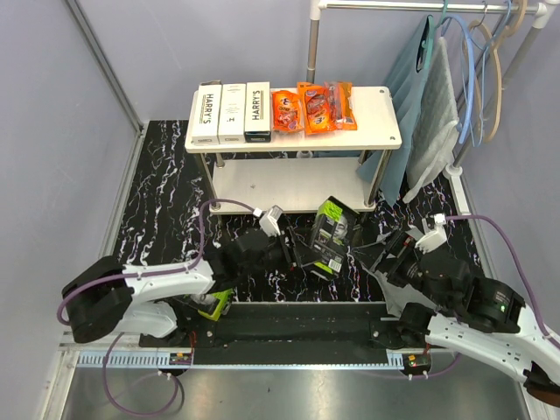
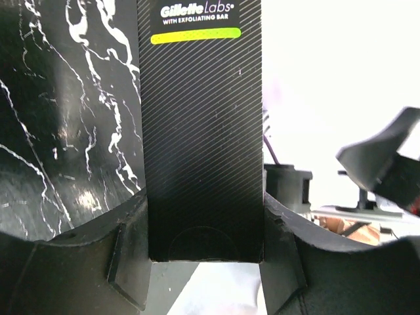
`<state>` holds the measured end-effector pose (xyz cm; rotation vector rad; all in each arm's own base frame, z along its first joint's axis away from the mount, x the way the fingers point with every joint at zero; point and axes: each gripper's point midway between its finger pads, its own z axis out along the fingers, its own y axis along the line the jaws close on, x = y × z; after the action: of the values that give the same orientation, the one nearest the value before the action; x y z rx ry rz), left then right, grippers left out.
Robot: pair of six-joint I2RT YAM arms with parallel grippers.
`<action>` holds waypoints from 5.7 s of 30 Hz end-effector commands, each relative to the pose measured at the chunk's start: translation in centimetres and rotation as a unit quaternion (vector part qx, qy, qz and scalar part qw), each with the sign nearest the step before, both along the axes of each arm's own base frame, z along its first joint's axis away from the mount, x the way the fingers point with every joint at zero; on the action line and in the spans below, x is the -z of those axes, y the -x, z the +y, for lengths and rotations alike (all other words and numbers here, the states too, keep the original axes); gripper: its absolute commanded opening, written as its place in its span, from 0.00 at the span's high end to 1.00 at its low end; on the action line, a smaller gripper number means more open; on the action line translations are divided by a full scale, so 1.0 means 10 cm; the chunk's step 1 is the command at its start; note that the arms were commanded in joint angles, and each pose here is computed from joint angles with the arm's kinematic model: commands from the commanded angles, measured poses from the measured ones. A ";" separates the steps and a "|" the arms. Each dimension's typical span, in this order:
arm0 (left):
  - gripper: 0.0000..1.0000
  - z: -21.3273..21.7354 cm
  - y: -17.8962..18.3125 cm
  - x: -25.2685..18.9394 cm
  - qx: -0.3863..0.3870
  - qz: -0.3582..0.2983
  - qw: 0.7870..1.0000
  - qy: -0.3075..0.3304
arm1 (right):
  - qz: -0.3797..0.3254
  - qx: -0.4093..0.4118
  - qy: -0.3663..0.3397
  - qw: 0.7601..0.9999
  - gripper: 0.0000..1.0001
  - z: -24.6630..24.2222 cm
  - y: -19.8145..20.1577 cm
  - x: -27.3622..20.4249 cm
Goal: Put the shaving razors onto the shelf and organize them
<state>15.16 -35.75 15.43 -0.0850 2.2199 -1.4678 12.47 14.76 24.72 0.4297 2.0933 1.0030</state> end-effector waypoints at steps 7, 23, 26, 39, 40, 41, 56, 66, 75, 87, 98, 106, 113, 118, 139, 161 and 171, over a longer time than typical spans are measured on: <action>1.00 -0.41 -0.58 -0.97 -0.049 -0.067 0.991 0.104 | -0.014 0.026 -0.015 0.999 0.00 -0.18 0.00 -0.18; 1.00 -0.59 -1.34 -0.85 -0.091 -0.012 0.981 0.169 | -0.015 0.033 -0.025 0.999 0.00 -0.31 0.06 -0.24; 1.00 -0.71 -1.50 -0.89 -0.096 -0.008 0.980 0.176 | -0.017 0.033 -0.026 0.999 0.00 -0.31 0.06 -0.27; 1.00 -1.05 -2.08 -0.81 -0.122 0.019 0.980 0.159 | -0.019 0.032 -0.033 0.999 0.00 -0.37 0.10 -0.28; 1.00 -1.05 -2.11 -0.76 -0.123 0.022 0.981 0.148 | -0.019 0.033 -0.031 0.999 0.00 -0.38 0.10 -0.27; 1.00 -1.04 -2.14 -0.75 -0.128 0.022 0.981 0.145 | -0.020 0.034 -0.031 0.999 0.01 -0.39 0.10 -0.28; 1.00 -0.86 -2.31 -0.49 -0.176 0.040 0.977 0.113 | -0.021 0.038 -0.036 0.998 0.00 -0.50 0.15 -0.27; 0.84 -1.10 -2.35 -0.33 -0.132 0.058 0.985 0.099 | -0.021 0.040 -0.036 0.998 0.00 -0.53 0.16 -0.28; 0.39 -0.99 -2.19 -0.14 -0.129 0.073 0.985 0.087 | -0.020 0.035 -0.042 0.998 0.00 -0.49 0.17 -0.28; 0.07 -1.00 -2.02 -0.18 -0.111 0.091 0.986 0.084 | -0.018 0.031 -0.043 0.998 0.00 -0.45 0.17 -0.26; 0.01 -0.74 -1.98 -0.01 -0.144 0.118 0.981 -0.050 | -0.019 0.024 -0.046 0.998 0.00 -0.42 0.17 -0.26; 0.01 -0.63 -1.89 0.21 -0.121 0.130 0.972 -0.154 | -0.020 0.021 -0.051 0.998 0.00 -0.41 0.18 -0.27; 0.01 -0.46 -1.85 0.26 -0.129 0.113 0.970 -0.175 | -0.018 0.020 -0.050 0.998 0.00 -0.39 0.17 -0.25; 0.01 -0.46 -1.84 0.34 -0.121 0.118 0.968 -0.184 | -0.018 0.017 -0.052 0.998 0.01 -0.39 0.18 -0.25; 0.06 -0.79 -1.98 0.22 -0.094 0.086 0.986 -0.107 | -0.015 0.018 -0.054 0.998 0.00 -0.40 0.20 -0.21; 0.01 -0.62 -1.72 -0.50 -0.059 -0.057 0.996 -0.047 | -0.016 0.004 -0.051 0.999 0.00 -0.35 0.21 -0.22; 0.01 -0.29 -1.08 -0.33 -0.046 -0.032 0.996 -0.070 | -0.004 -0.020 -0.045 0.999 0.00 -0.19 0.22 -0.18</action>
<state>29.13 -40.32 18.33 -0.1262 2.2506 -1.2335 10.11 11.35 26.31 0.4632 2.0445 1.1004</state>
